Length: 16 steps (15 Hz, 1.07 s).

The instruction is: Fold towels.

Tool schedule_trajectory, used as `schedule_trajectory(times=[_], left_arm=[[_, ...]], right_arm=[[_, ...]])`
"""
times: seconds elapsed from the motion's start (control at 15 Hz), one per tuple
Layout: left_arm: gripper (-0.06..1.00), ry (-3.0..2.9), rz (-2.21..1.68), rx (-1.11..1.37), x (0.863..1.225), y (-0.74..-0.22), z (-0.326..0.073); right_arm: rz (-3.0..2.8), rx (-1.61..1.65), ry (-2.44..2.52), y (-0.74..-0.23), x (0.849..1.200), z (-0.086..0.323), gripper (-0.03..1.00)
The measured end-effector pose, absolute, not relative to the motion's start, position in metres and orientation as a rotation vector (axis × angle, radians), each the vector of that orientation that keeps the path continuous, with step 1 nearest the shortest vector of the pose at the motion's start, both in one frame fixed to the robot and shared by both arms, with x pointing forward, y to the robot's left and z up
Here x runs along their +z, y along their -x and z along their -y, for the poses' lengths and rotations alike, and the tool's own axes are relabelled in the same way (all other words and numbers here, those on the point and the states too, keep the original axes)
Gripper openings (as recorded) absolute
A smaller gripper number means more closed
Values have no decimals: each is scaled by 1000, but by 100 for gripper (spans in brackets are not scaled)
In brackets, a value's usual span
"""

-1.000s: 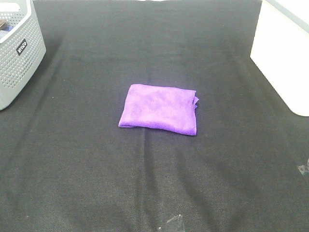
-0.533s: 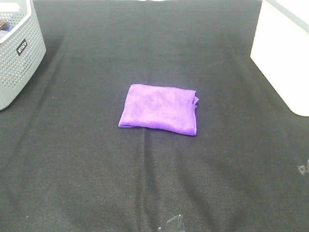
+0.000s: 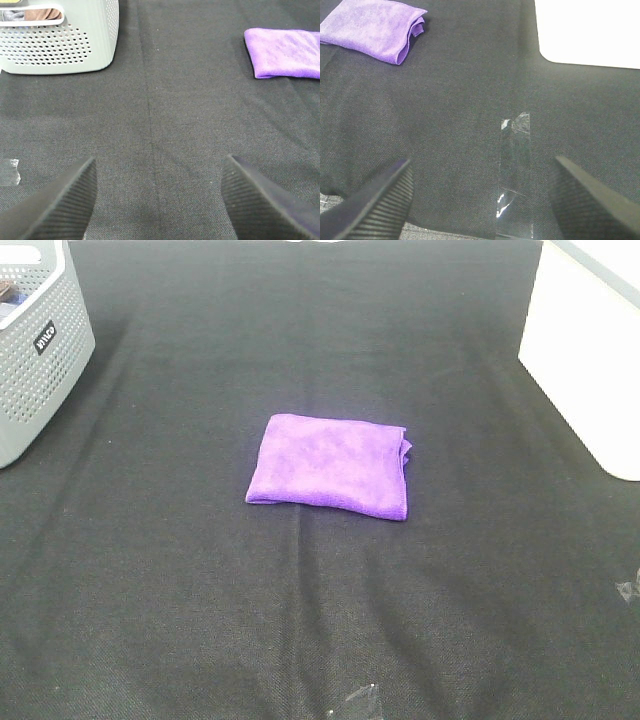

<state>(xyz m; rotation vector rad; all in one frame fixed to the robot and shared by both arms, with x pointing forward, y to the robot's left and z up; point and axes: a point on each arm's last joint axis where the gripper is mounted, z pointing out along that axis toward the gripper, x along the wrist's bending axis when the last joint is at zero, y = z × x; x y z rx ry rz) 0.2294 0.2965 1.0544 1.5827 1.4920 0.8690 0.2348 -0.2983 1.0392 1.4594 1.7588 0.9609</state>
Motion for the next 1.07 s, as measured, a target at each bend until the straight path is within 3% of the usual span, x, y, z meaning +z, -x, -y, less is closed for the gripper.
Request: schedule_trajectory(times=[0.73,0.87,1.0,1.07], left_arm=[[67,-1529,-1568,918,1054,-230,-296],[72,-1529,-1568,918,1054,-230,-296],[93,-1529,-1568,918,1054,-230,-296],[98,-1529,-1568,919,1054,-230,-296]], right_arm=[[-1760,968,-1460,-235,1039,298,74],[-1761,967,-1461,-235,1039,298,78],[-1761,968,-1461,-235,1039,298,91],[-1761,969,-1462,-235,1039,298,95]])
